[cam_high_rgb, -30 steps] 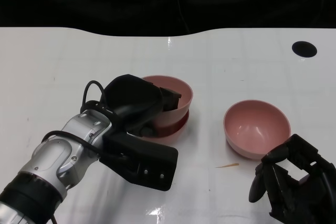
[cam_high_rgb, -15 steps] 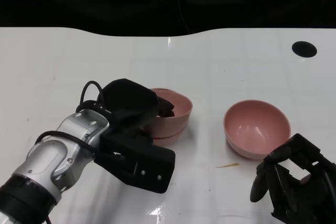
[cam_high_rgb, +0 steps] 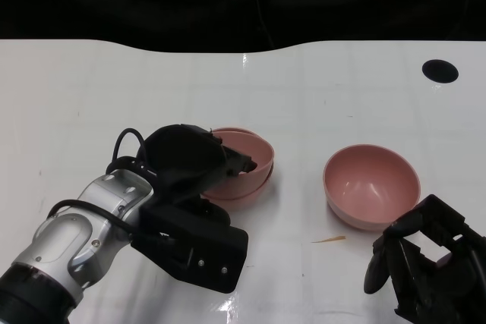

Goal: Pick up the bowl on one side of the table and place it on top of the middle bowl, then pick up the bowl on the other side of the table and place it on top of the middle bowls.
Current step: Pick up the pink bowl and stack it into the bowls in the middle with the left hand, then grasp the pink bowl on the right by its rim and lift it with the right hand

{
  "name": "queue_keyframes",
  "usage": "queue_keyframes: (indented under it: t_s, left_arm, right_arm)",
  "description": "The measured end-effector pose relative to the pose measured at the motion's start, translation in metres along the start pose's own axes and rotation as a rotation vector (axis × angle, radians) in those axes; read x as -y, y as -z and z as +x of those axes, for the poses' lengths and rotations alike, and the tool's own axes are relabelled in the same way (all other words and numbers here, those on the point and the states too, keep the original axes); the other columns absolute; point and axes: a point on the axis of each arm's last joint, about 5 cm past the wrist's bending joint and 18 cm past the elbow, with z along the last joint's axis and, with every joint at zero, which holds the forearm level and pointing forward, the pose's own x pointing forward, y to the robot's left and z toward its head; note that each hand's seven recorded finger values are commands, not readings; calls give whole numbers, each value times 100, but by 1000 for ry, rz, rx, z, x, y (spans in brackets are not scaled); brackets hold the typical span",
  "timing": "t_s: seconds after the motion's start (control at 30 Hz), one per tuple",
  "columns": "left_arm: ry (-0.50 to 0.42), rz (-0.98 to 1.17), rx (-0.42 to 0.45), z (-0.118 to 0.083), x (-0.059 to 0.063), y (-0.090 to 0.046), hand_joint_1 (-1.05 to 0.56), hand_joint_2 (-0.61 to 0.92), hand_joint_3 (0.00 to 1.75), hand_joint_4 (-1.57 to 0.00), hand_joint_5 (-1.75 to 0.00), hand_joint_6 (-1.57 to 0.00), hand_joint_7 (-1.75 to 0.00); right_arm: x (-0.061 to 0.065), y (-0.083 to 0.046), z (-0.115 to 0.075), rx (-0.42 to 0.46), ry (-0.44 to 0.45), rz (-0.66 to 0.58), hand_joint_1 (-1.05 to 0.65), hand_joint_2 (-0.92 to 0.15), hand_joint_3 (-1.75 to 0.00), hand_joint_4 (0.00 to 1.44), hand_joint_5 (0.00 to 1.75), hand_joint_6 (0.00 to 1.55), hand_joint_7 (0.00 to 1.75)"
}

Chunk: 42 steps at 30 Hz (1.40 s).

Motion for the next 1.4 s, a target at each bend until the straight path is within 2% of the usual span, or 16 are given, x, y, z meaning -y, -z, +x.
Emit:
queue_keyframes:
  t_s: [0.23, 0.33, 0.43, 0.5, 0.53, 0.7, 0.77, 0.93, 1.2, 1.27, 1.33, 1.37, 1.4]
  left_arm:
    - [-19, -1, 8, -1, 2, 1, -76, 92, 36, -40, -2, -58, -2]
    - [-23, -9, -2, -1, 5, 2, -75, 92, 35, -35, -1, -57, -1]
    - [-27, -24, -14, -2, 11, 3, -78, 92, 40, -14, 0, -46, 0]
    - [-16, -35, -22, -2, 15, 3, -79, 92, 43, -7, 0, -42, 0]
    - [-8, -34, -26, -2, 18, 2, -81, 92, 48, -3, 0, -35, 0]
    - [7, -12, -44, -5, 32, 2, -84, 92, 59, 0, 0, -22, 0]
    - [5, -2, -51, -6, 33, 3, -85, 92, 61, 0, 0, -21, 0]
    - [-26, 8, -50, -6, 30, 2, -85, 92, 61, 0, 0, -22, -1]
    - [-132, 39, -10, -14, 3, -4, -86, 92, 60, 0, 0, -22, -1]
    - [-136, 46, -12, -19, 0, -5, -81, 92, 57, -5, -2, -28, -3]
    - [-160, 37, -18, -26, -4, -5, -71, 92, 43, -28, -11, -45, -6]
    - [-179, 23, -21, -29, -6, -4, -61, 92, 31, -49, -13, -62, -7]
    - [-200, -2, -26, -32, -8, -4, -56, 92, 25, -61, -12, -71, -6]
  right_arm:
    - [1, 0, 0, -5, -1, 0, -20, -50, -109, 93, 161, 84, 132]
    - [1, 0, 0, -3, 0, 5, -19, -51, -110, 92, 161, 83, 133]
    - [1, 0, 0, -2, 2, 5, -20, -52, -106, 91, 163, 83, 134]
    - [1, 0, 0, -2, 2, 5, -20, -52, -106, 91, 163, 83, 134]
    - [1, 0, 0, -2, 2, 5, -20, -52, -106, 91, 163, 83, 134]
    - [2, -1, -1, -4, 3, 3, -21, -52, -106, 91, 162, 82, 134]
    - [2, -1, -1, -7, 3, 4, -21, -52, -106, 91, 162, 82, 134]
    - [4, -1, -1, -5, 7, 4, -20, -51, -106, 91, 162, 82, 134]
    - [8, -1, -1, -2, -6, 5, -21, -53, -102, 91, 161, 83, 131]
    - [8, -2, 0, 2, -6, 13, -21, -53, -102, 92, 160, 84, 130]
    - [9, -2, 0, 4, -6, 15, -20, -54, -101, 92, 160, 84, 129]
    - [9, -2, 0, 3, -5, 15, -20, -55, -100, 92, 160, 84, 129]
    - [9, -2, 0, 3, -5, 15, -20, -55, -99, 92, 160, 84, 129]
